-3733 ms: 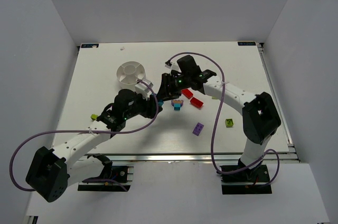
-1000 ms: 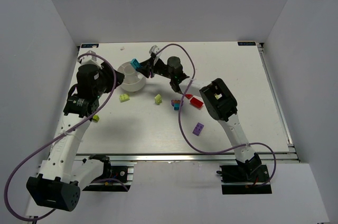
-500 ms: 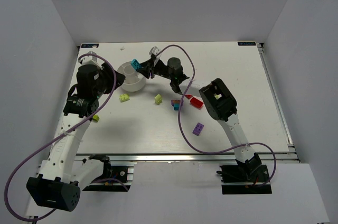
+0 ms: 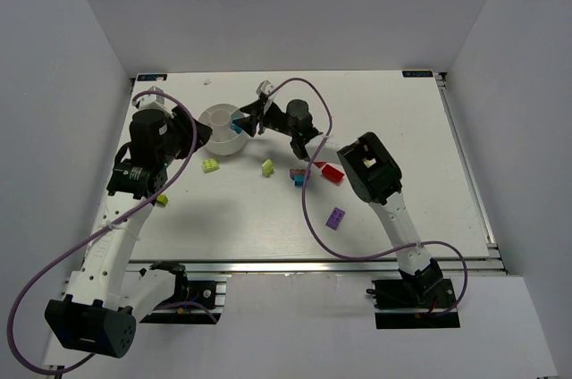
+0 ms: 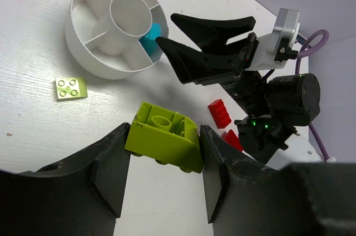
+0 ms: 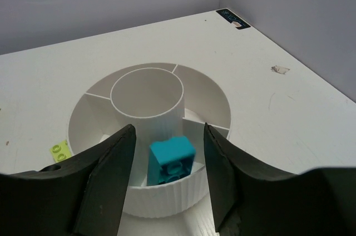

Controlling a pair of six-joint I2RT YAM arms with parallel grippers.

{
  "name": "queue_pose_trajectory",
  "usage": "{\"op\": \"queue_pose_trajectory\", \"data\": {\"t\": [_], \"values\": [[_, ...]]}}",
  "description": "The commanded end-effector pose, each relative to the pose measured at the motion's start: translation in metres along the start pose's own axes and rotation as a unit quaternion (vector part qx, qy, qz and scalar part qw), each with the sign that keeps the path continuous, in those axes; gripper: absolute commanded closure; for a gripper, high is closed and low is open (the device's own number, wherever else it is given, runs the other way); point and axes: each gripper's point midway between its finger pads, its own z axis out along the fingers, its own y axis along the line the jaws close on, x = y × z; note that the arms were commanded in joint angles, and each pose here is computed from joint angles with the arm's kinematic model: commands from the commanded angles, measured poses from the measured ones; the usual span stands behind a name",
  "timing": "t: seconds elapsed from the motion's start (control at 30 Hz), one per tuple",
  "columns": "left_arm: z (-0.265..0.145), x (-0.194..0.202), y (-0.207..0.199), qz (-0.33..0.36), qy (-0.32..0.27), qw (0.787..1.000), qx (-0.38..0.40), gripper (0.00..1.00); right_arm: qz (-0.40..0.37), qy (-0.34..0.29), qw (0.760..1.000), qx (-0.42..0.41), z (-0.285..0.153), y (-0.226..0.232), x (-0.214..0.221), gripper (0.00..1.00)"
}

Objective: Sort the legos into containers by color

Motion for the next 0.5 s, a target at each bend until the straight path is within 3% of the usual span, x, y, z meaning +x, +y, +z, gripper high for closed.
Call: {"op": "queue_pose_trajectory", "data": {"t": [0.0, 0.33, 0.47], "values": [[-0.006, -0.005, -0.004, -0.004, -0.009, 1.0, 0.012, 0.79, -0.028, -0.044, 0.999, -0.002, 0.001, -0.002, -0.036, 0.42], [-0.005, -0.006, -0.005, -0.008, -0.01, 1.0, 0.012, 0.79, -0.033, -0.056, 0.998, -0.003, -0.009, 0.0, -0.049, 0.41], [0.003, 0.002, -0.002, -0.018, 0.003, 1.0, 0.008, 0.79, -0.063, -0.067, 0.996, -0.021, -0.029, 0.003, -0.072, 0.3]]}}
